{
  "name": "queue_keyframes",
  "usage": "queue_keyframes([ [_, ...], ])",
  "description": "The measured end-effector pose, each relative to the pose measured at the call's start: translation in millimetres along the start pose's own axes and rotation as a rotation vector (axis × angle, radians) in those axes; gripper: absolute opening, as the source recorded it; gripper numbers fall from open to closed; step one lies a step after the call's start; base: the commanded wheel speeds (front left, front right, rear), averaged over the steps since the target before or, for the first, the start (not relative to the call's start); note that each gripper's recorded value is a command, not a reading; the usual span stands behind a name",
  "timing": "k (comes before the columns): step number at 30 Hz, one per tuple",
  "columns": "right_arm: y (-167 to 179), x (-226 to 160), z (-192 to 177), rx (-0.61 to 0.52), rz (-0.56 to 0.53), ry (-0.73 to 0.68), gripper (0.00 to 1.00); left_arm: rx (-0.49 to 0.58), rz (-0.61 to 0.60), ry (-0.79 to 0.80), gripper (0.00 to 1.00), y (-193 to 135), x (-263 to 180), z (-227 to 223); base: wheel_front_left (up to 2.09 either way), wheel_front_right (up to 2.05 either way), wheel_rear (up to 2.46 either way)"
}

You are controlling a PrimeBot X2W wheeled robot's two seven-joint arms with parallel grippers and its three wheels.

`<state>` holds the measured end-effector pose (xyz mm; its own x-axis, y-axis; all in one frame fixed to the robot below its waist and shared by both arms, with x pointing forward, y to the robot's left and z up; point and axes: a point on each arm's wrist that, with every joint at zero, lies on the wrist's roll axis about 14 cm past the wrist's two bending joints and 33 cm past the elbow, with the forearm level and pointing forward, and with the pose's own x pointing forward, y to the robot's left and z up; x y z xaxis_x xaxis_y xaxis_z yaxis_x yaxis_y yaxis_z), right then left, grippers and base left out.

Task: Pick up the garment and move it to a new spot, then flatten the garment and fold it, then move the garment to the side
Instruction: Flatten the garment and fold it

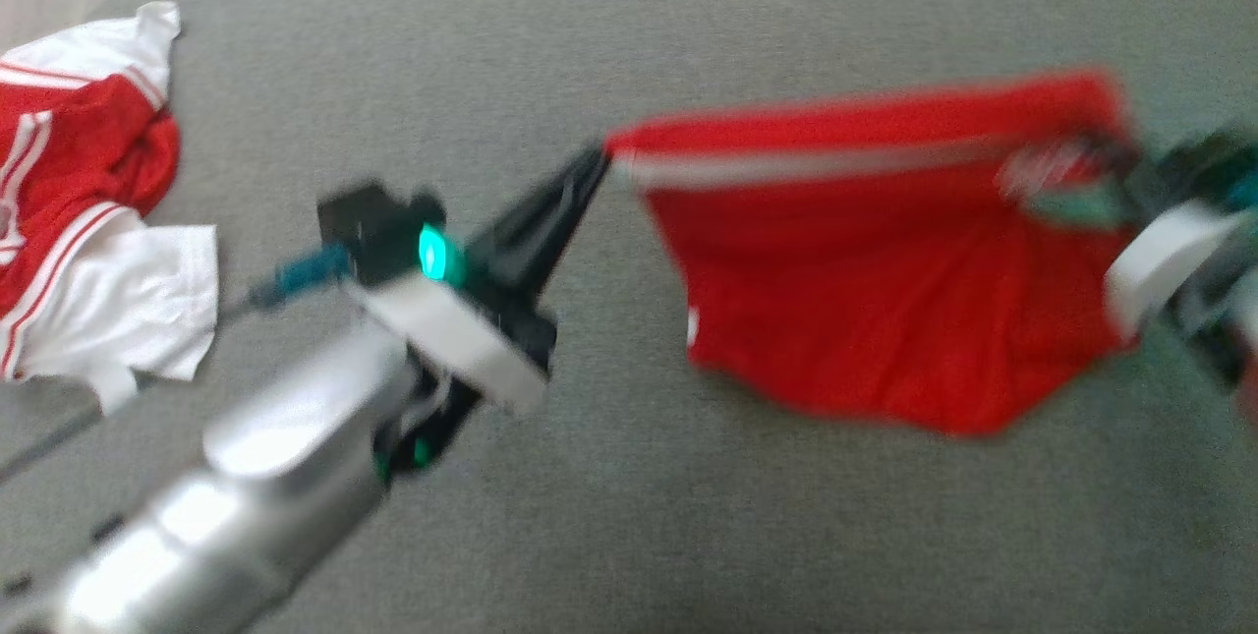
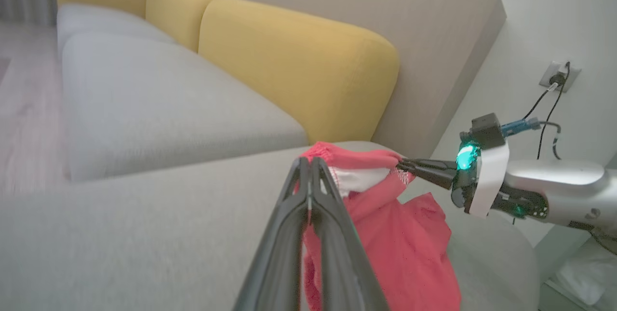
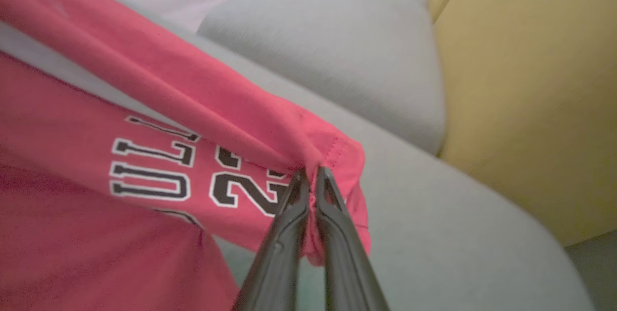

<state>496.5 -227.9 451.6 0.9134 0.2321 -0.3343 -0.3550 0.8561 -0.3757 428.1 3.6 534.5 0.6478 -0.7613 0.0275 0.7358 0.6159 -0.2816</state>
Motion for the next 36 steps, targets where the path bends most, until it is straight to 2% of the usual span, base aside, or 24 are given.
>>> queue_keyframes([
  [5,-111.3,-14.4,93.9,-0.07,-0.269,-0.249,0.0,0.226,-0.095,-0.258,0.0,-18.4,56.6,107.9,0.0,0.0,0.0],
  [6,-111.3,-14.4,93.9,-0.07,-0.269,-0.249,0.0,0.226,-0.095,-0.258,0.0,-18.4,56.6,107.9,0.0,0.0,0.0],
  [9,-155.7,-36.4,143.3,-0.143,-0.397,-0.379,0.0,0.342,-0.153,-0.395,0.0,-38.9,77.8,157.2,0.0,0.0,0.0],
  [12,-169.4,-48.0,143.4,-0.183,-0.451,-0.389,0.0,0.364,-0.189,-0.386,0.0,-45.2,91.8,146.5,0.0,0.0,0.0],
  [14,-157.8,-43.8,118.1,-0.164,-0.435,-0.344,0.0,0.337,-0.197,-0.33,0.0,-41.5,97.5,118.7,0.0,0.0,0.0],
  [18,-101.3,-31.3,33.8,-0.048,-0.341,-0.182,0.0,0.223,-0.177,-0.154,0.0,-27.1,92.3,31.8,0.0,0.0,0.0],
  [22,-48.0,-41.7,-46.9,0.073,-0.277,-0.005,0.0,0.074,-0.151,0.027,0.0,-29.2,63.3,-57.2,0.0,0.0,0.0],
  [24,-32.6,-51.6,-69.4,0.112,-0.268,0.045,0.0,0.002,-0.148,0.099,0.0,-39.7,45.1,-89.0,0.0,0.0,0.0],
  [27,-23.4,-68.4,-76.3,0.142,-0.291,0.042,0.0,-0.05,-0.137,0.158,0.0,-49.8,21.0,-112.6,0.0,0.0,0.0],
  [33,-6.6,-121.7,-81.2,0.172,-0.371,0.035,0.0,-0.089,-0.11,0.162,0.0,-63.0,-11.9,-115.4,0.0,0.0,0.0],
  [36,3.9,-132.6,-75.0,0.19,-0.379,0.031,0.0,-0.092,-0.106,0.156,0.0,-67.9,-21.8,-113.3,0.0,0.0,0.0],
])
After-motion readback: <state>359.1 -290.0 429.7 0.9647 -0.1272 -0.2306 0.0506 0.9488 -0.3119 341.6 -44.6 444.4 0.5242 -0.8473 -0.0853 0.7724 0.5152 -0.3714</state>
